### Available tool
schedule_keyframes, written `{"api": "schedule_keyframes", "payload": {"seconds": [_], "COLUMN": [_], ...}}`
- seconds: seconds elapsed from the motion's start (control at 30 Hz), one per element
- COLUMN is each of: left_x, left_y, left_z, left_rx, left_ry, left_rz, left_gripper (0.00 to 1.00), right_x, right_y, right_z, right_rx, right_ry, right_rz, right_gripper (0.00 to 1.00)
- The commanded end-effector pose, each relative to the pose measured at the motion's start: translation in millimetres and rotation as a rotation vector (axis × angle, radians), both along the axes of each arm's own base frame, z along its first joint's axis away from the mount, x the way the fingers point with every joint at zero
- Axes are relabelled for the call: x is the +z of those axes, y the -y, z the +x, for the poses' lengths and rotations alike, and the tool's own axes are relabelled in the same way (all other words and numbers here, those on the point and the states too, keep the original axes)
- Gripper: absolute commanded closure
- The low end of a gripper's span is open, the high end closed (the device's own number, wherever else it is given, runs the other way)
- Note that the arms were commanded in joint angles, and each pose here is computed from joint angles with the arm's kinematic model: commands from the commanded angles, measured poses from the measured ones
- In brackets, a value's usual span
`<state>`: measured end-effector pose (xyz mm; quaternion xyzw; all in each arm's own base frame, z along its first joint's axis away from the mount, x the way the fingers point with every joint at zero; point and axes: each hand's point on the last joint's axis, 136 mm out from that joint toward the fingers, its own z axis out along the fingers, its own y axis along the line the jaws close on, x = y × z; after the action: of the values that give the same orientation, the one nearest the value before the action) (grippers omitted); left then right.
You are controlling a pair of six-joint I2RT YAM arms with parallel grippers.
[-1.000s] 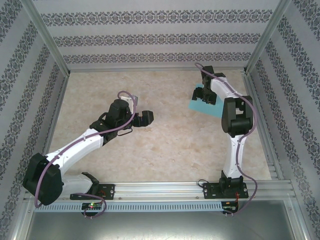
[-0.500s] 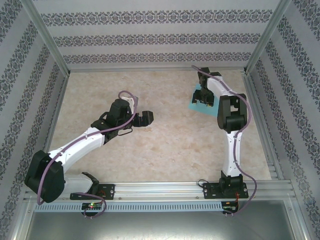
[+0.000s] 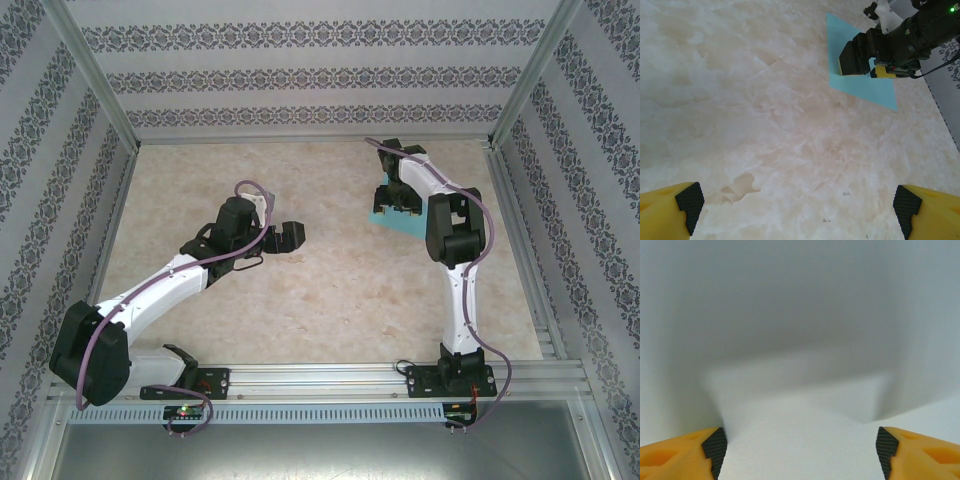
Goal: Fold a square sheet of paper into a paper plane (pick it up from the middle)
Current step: Move the square sheet of paper to the center of the table.
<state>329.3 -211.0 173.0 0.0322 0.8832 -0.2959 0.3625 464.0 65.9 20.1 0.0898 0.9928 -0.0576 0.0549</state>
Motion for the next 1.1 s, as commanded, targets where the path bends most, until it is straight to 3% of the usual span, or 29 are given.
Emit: {"api": "schedule_keyframes", "payload": {"seconds": [0.0, 0.17, 0.57, 0.87, 1.07], "left_x": [3, 5, 7, 10, -4], "left_y": [-3, -4, -9, -15, -34], "left_z": [-1, 0, 1, -4, -8], "left_rx": [-0.020, -0.026, -0.029, -0.012, 0.047], "left_ry": [0.023, 0.024, 0.025, 0.029, -0.046], "left_rz": [-0.006, -0.017, -0.016, -0.015, 0.012], "left_gripper": [0.00, 0.00, 0.00, 0.00, 0.00], "right_x": [8, -4, -7, -15, -12], "right_y": [3, -21, -52, -101, -139], "right_z": [-21, -26, -42, -77, -109], "right_rx": [0.000, -0.024, -0.013, 0.080, 0.156], "right_ry": [-0.042, -0.057, -0.056, -0.082, -0.071], "right_rz": [-0.039, 0.103, 0.160, 0.192, 0.213], "right_gripper": [0.24, 0.32, 0.34, 0.34, 0.34]}}
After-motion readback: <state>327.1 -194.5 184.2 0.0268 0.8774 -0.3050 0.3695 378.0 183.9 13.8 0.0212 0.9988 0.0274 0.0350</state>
